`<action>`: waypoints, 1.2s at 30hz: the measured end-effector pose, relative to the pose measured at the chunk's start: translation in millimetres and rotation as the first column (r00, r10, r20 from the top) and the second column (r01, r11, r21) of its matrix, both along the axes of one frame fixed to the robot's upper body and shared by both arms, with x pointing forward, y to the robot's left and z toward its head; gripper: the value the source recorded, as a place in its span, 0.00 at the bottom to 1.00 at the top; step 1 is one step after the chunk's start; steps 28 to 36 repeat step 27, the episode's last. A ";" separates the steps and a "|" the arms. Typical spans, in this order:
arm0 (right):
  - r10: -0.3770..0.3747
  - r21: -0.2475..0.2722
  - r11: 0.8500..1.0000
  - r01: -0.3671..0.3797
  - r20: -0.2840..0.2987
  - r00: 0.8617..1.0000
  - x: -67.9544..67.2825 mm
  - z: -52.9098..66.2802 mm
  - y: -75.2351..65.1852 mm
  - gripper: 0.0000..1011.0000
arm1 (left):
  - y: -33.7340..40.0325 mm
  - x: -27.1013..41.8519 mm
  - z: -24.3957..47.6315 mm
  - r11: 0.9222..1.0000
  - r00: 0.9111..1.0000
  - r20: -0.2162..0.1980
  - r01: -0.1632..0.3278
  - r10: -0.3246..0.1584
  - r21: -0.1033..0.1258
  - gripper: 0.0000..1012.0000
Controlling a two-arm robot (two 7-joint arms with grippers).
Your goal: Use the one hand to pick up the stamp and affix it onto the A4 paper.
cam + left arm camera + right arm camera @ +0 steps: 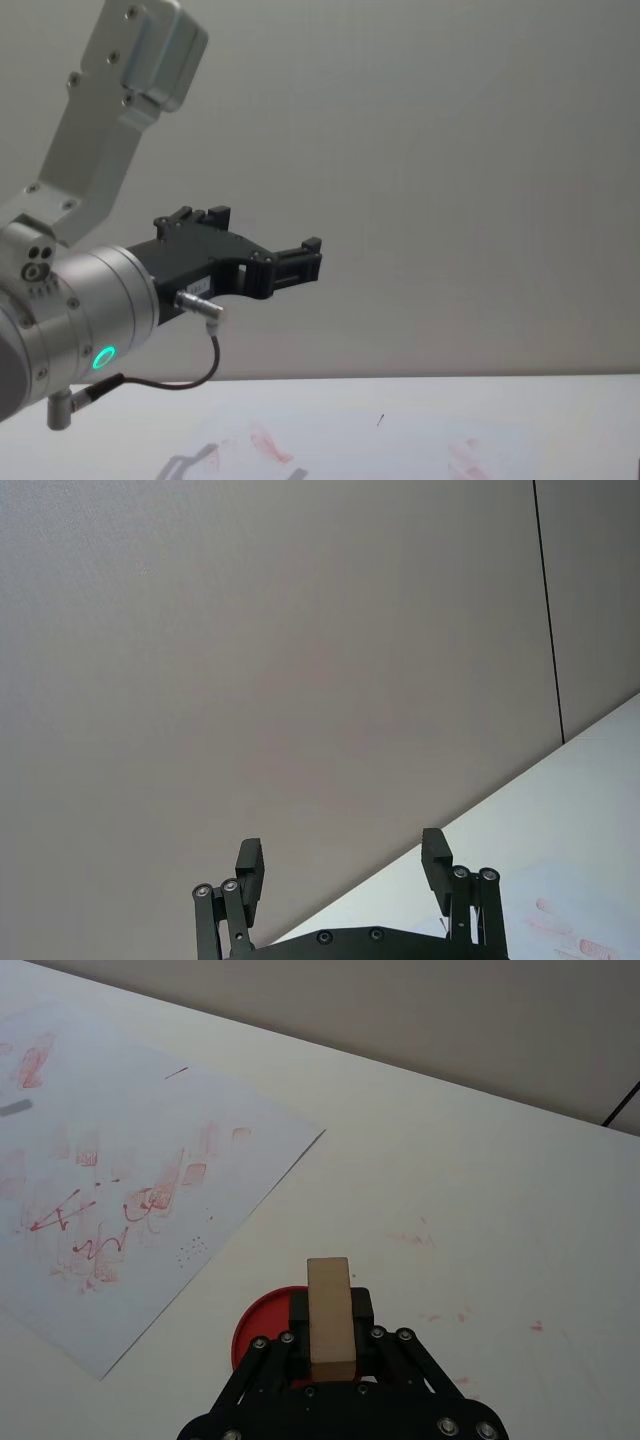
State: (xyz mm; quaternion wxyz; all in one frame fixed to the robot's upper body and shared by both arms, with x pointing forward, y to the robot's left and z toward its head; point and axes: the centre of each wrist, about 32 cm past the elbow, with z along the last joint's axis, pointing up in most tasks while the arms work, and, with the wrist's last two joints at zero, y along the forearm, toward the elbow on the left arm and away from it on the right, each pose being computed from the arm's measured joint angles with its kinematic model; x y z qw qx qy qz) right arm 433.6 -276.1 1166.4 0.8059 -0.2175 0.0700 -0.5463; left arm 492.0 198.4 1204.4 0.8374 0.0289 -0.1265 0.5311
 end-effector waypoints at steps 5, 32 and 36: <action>0.005 0.000 1.000 -0.005 0.000 1.000 0.6 -0.7 0.9 0.36 | 0.0 0.0 0.0 1.000 1.000 0.000 0.000 0.000 0.000 0.99; 0.013 -0.001 1.000 -0.013 0.000 1.000 1.4 -2.1 2.3 0.99 | 0.0 0.0 0.0 1.000 1.000 0.000 0.000 0.000 0.000 0.99; 0.013 -0.001 1.000 -0.013 0.000 1.000 1.4 -2.1 2.3 0.99 | 0.0 0.0 0.0 1.000 1.000 0.000 0.000 0.000 0.000 0.99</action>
